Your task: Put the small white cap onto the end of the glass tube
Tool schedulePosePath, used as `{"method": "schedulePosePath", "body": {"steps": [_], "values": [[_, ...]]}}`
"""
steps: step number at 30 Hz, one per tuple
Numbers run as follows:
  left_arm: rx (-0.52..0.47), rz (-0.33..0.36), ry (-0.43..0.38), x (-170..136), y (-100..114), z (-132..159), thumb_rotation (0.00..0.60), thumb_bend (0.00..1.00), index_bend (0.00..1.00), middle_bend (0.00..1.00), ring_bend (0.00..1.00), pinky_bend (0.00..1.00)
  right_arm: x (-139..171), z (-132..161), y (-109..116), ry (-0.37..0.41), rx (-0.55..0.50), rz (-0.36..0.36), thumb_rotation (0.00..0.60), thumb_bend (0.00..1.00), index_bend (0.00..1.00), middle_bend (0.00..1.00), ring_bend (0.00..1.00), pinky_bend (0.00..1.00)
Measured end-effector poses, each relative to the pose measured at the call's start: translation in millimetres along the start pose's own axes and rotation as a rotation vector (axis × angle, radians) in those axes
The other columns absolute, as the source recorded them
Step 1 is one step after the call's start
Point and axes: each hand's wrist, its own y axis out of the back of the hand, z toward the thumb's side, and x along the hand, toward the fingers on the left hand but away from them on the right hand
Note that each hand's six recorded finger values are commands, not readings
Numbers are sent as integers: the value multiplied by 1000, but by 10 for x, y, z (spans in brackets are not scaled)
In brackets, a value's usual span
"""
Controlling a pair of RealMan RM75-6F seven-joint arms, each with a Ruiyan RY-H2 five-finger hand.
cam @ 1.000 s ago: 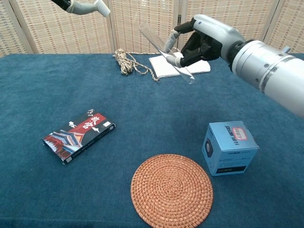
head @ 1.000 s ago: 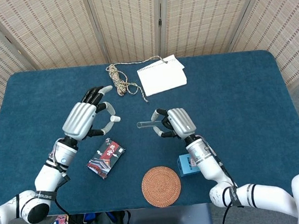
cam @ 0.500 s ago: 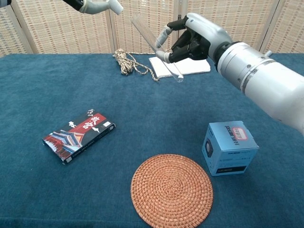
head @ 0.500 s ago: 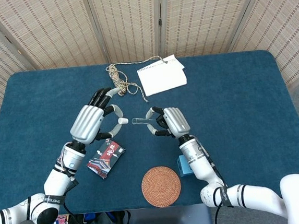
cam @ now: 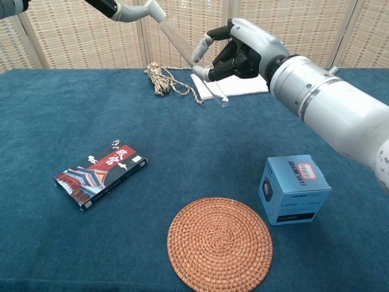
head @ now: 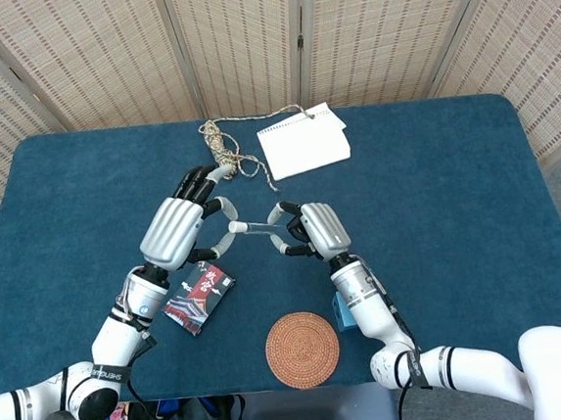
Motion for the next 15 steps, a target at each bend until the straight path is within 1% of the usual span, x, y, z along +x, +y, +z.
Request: {"method": "schedulePosePath", "body": {"steps": [15], "values": [[13,1,-7,15,-37,40,600,410,574,49,0,0,-30,30,-29,-1,-4,0,600,624,900,1000,1000,1000]]}}
